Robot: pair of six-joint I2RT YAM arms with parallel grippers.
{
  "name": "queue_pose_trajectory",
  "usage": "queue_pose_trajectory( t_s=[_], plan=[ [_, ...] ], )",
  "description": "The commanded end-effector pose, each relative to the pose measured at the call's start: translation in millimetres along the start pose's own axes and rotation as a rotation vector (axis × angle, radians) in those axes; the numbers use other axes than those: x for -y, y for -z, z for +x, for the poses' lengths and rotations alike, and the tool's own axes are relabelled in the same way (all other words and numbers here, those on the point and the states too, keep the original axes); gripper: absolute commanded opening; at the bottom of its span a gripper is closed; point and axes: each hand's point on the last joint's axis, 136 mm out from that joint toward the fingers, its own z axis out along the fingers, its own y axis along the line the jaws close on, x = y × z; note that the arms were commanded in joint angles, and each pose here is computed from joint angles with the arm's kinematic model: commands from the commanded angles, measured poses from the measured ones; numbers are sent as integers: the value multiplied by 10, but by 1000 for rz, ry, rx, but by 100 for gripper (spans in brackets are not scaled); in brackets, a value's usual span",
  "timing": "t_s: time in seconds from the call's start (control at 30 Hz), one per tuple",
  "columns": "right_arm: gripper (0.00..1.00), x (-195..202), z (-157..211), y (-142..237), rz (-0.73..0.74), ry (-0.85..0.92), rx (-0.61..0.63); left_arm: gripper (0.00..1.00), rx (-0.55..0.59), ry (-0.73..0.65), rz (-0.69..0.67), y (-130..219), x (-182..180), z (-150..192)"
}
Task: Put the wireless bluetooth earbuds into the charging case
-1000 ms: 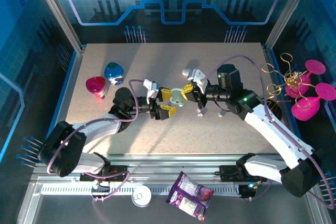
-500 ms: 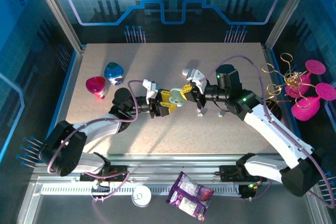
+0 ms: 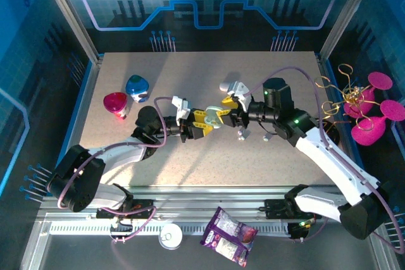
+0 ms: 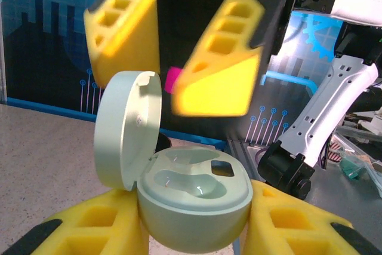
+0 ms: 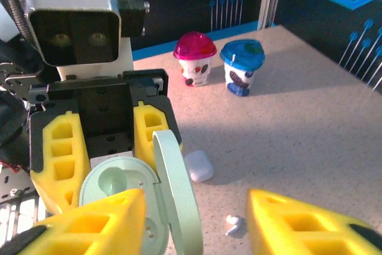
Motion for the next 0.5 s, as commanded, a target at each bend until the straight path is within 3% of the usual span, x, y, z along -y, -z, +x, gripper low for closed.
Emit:
queue_pose_trajectory(
  t_s=[0.0, 0.2, 0.3, 0.47],
  plan=[
    [57, 34, -232, 240, 8, -42, 134, 35, 18, -50, -22, 43, -60, 16],
    [63, 318, -194, 549, 118, -204, 237, 35, 37, -30, -41, 96, -155, 6],
    [64, 593, 68, 590, 263, -336, 173, 35, 47, -27, -41, 108, -174, -10],
    [66, 929, 833, 570, 492, -520, -74, 35, 50, -34, -45, 134, -168, -29]
  ],
)
